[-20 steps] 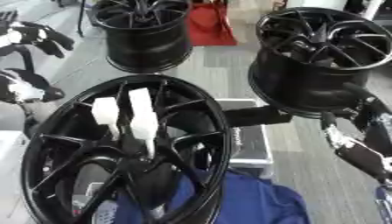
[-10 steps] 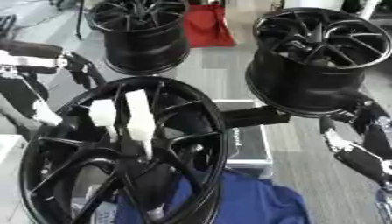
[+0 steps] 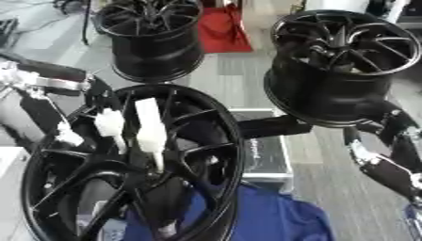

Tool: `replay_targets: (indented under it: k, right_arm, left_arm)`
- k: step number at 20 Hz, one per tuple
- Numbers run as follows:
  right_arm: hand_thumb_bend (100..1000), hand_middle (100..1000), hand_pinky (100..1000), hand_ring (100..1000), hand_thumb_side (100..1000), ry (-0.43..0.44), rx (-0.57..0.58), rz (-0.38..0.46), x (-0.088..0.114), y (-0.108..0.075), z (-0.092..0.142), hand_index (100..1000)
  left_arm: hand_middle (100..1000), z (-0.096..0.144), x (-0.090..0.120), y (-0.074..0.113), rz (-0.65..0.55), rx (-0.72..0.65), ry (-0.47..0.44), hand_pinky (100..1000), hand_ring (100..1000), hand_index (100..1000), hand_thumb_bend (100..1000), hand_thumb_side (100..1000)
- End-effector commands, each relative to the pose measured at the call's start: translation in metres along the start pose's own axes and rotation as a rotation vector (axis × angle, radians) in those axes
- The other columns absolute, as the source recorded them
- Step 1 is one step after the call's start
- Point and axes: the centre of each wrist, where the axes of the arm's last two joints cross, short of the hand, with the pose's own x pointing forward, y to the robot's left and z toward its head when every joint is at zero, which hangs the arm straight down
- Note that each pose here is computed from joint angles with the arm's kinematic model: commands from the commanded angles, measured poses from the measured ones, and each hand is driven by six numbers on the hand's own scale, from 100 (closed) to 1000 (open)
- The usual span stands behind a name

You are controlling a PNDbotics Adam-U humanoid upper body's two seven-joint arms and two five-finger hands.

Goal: Pull the pin out of the wheel hub.

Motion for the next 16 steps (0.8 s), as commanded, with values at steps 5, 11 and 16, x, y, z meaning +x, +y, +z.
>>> replay_targets:
  k: [5,11,16]
  right_arm:
    - [251,781,778,851,234,-0.022,0.003,0.022,0.0053,-0.0064,-0.0045,896]
    - [251,781,778,851,234,-0.022,0.002,0.021,0.0051,-0.0065,-0.0044,896]
    - [251,781,778,851,235,-0.021,0.002,0.021,0.0051,-0.0064,-0.0045,896]
  left_arm:
    - [792,0.0091,-0.0087,0.0027,0.006,0.058,0.085,690,754,880,504,409]
    - [793,0.007,-0.0058,0.0022,0.005,0.125,0.112,684,757,880,504,409]
    - [772,-0.0001,-0.0068,-0.0035,0.006,0.062,0.107,653,729,864,466,374]
